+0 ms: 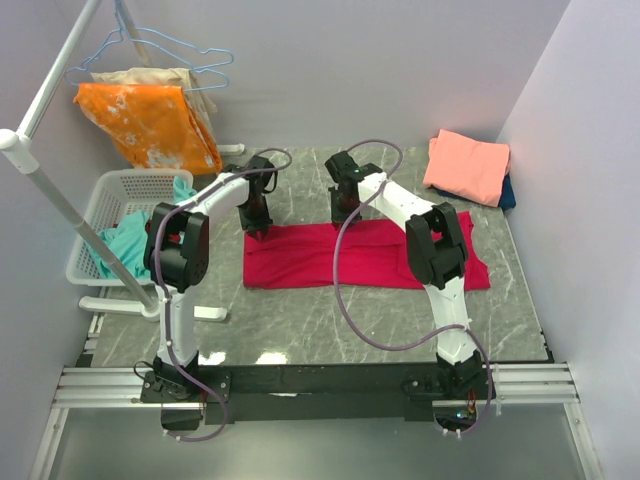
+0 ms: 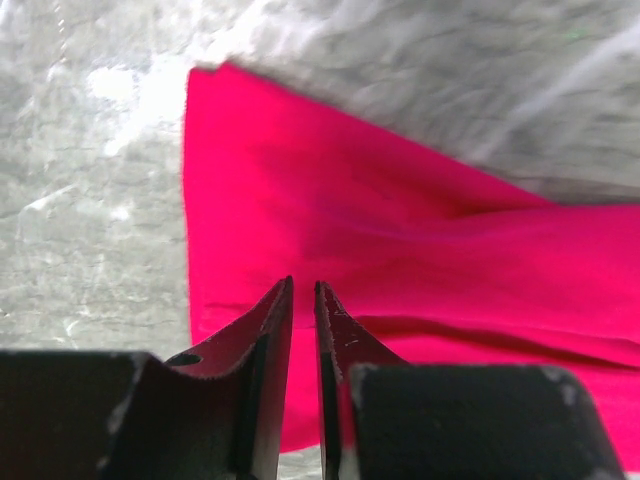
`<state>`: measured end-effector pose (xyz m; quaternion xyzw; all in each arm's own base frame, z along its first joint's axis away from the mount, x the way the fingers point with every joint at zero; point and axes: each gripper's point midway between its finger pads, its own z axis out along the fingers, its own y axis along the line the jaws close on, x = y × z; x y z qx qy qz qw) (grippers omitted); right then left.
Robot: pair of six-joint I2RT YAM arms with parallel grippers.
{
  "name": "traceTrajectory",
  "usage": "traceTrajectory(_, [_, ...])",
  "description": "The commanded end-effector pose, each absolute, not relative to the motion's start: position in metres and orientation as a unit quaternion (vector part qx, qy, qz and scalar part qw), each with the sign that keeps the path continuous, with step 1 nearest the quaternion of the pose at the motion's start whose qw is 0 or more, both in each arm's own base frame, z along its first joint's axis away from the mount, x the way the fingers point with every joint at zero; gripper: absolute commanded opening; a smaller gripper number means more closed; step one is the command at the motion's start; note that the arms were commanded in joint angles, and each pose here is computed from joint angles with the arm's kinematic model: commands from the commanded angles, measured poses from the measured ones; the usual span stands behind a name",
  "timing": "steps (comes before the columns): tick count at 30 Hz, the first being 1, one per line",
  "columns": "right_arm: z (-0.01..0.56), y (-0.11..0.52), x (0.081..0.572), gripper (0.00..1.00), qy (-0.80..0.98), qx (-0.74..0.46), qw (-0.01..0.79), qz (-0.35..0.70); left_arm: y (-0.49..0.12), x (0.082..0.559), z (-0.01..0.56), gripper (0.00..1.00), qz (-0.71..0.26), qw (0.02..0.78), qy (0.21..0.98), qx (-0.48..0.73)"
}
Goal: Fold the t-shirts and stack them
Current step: Fold the tshirt
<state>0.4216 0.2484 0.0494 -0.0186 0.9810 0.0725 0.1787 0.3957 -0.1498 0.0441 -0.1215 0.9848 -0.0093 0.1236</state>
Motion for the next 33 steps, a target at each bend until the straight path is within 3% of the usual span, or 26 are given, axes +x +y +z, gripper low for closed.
traceTrajectory(1, [0.036, 0.248, 0.414, 0.27, 0.984, -0.012, 0.161, 0.071, -0.140, 0.383, 0.025, 0.22, 0.028, 0.105, 0.987, -0.122])
traceTrajectory(13, [0.022, 0.243, 0.410, 0.27, 0.987, 0.000, 0.148, 0.065, -0.113, 0.344, -0.019, 0.21, 0.099, 0.048, 0.984, -0.140])
traceTrajectory(21, [-0.003, 0.229, 0.390, 0.22, 0.995, 0.026, 0.086, 0.043, -0.091, 0.335, -0.009, 0.22, 0.133, 0.057, 0.976, -0.161])
traceTrajectory(33, [0.001, 0.209, 0.395, 0.20, 0.994, 0.049, 0.094, 0.026, -0.056, 0.340, -0.001, 0.22, 0.150, 0.063, 0.968, -0.191])
